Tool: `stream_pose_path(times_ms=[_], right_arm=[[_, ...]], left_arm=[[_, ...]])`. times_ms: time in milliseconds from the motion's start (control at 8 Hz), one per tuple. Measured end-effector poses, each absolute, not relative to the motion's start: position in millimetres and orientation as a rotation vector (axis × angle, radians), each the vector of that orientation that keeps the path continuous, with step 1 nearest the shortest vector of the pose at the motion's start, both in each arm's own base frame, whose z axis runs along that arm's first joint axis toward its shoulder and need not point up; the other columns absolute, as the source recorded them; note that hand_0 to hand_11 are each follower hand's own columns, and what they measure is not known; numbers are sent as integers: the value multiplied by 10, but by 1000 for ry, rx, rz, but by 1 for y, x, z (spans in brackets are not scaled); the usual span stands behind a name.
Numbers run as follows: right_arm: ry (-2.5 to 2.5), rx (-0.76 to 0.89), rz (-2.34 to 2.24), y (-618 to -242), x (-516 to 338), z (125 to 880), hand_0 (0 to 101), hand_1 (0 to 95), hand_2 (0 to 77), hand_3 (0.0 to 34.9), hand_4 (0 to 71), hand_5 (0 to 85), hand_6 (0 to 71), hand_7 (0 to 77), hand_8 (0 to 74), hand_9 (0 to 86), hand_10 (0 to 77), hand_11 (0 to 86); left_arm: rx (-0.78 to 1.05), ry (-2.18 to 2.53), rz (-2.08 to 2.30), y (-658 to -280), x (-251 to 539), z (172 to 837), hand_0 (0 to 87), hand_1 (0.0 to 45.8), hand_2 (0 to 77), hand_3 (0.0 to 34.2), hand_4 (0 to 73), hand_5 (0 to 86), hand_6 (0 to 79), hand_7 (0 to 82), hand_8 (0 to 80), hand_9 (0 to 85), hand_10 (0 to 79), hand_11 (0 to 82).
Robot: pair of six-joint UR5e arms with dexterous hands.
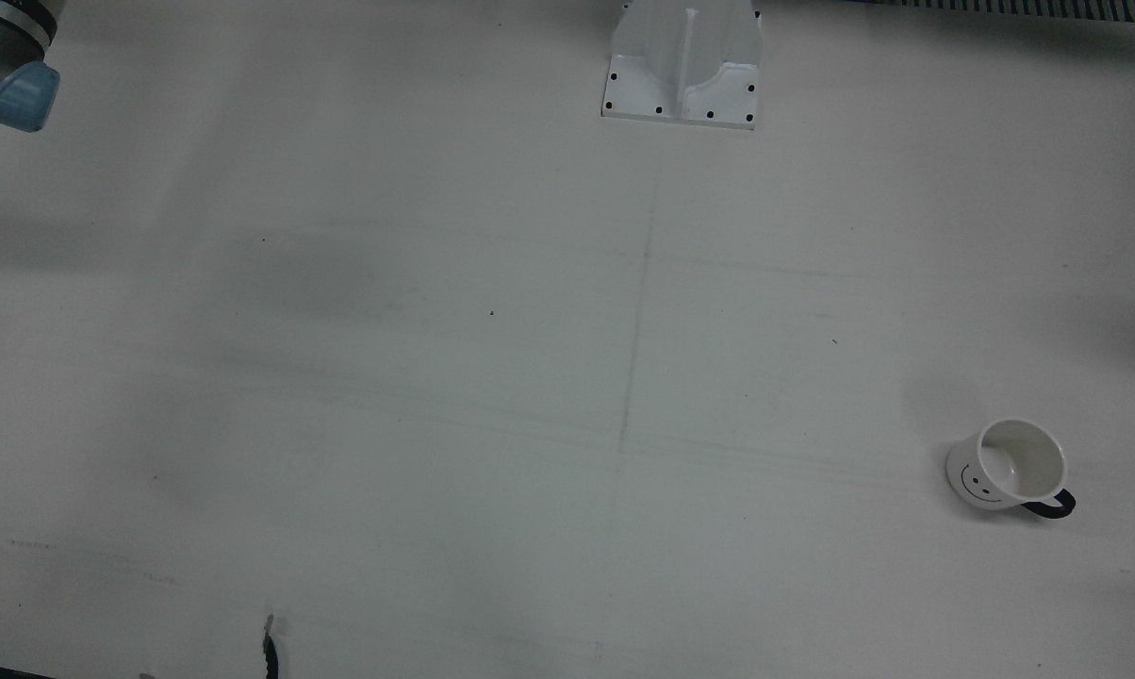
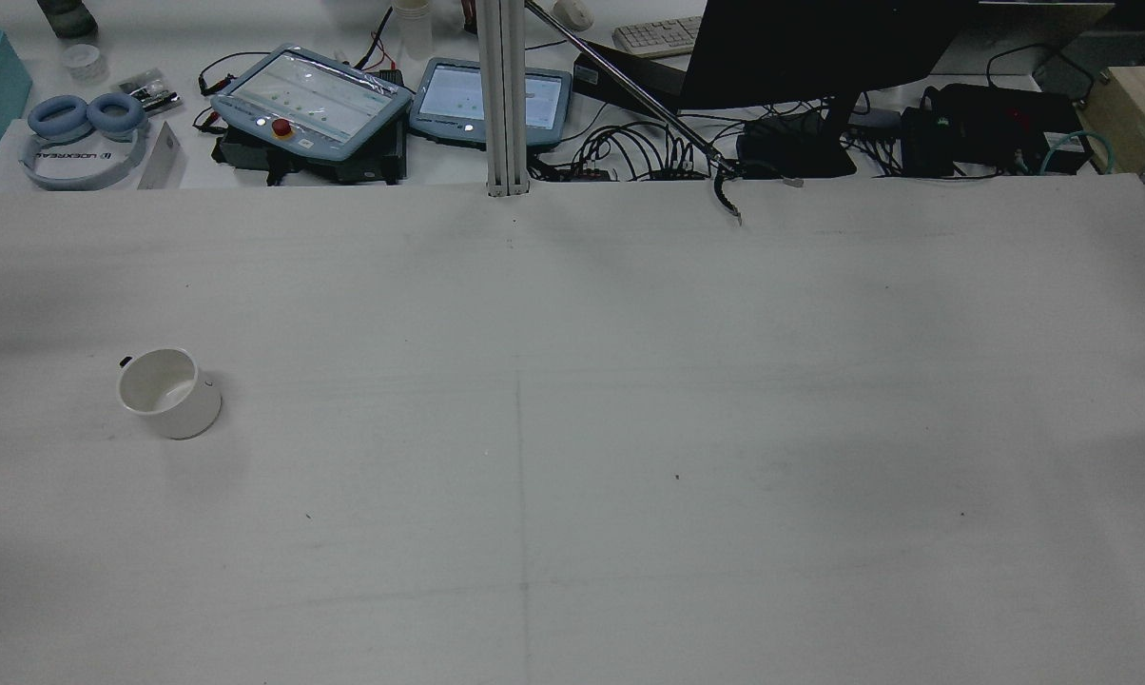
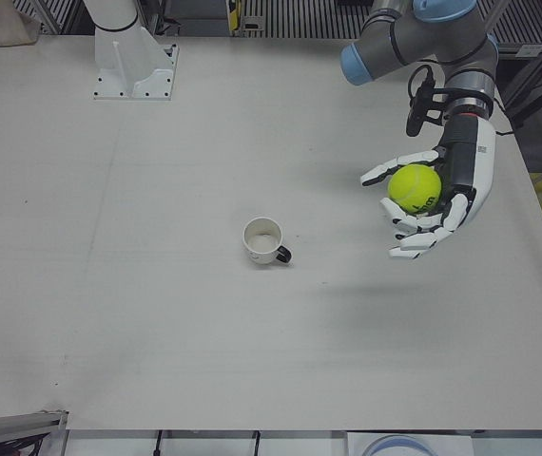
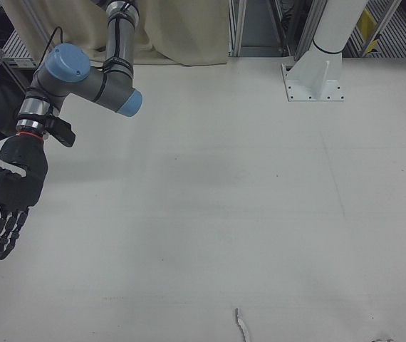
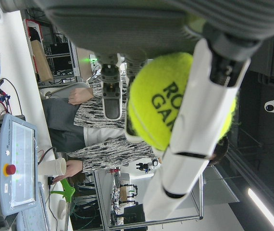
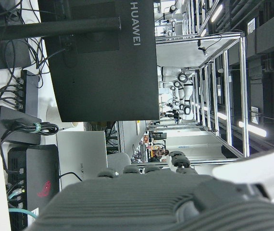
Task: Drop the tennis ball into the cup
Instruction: 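Carry the yellow tennis ball in the left hand toward the white cup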
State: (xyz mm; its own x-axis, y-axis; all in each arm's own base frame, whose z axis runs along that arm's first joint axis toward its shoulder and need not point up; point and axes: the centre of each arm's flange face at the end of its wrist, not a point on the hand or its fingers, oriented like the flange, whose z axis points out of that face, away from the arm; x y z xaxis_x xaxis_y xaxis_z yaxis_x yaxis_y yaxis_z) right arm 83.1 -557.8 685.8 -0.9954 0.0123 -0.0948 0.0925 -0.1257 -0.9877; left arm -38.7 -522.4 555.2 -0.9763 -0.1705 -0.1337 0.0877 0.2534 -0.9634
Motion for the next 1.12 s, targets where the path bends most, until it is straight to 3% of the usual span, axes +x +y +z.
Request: stream_pose_path(times_ms=[500,1125], right_arm=[[2042,123,-2313,-558,83,686,0,5,5,0,0,0,0,0,0,0,0,5],[2043,123,-2313,-558,83,685,0,5,5,0,0,0,0,5,0,0,0,5]], left_arm=[[-98,2317,-1773,-522,-29,550,804,327,142,0,169,289,660,398,425,518,185,300],[-247,2296,-1643,-523,139,533,803,311,147,0,196,284,660,398,425,518,191,316]])
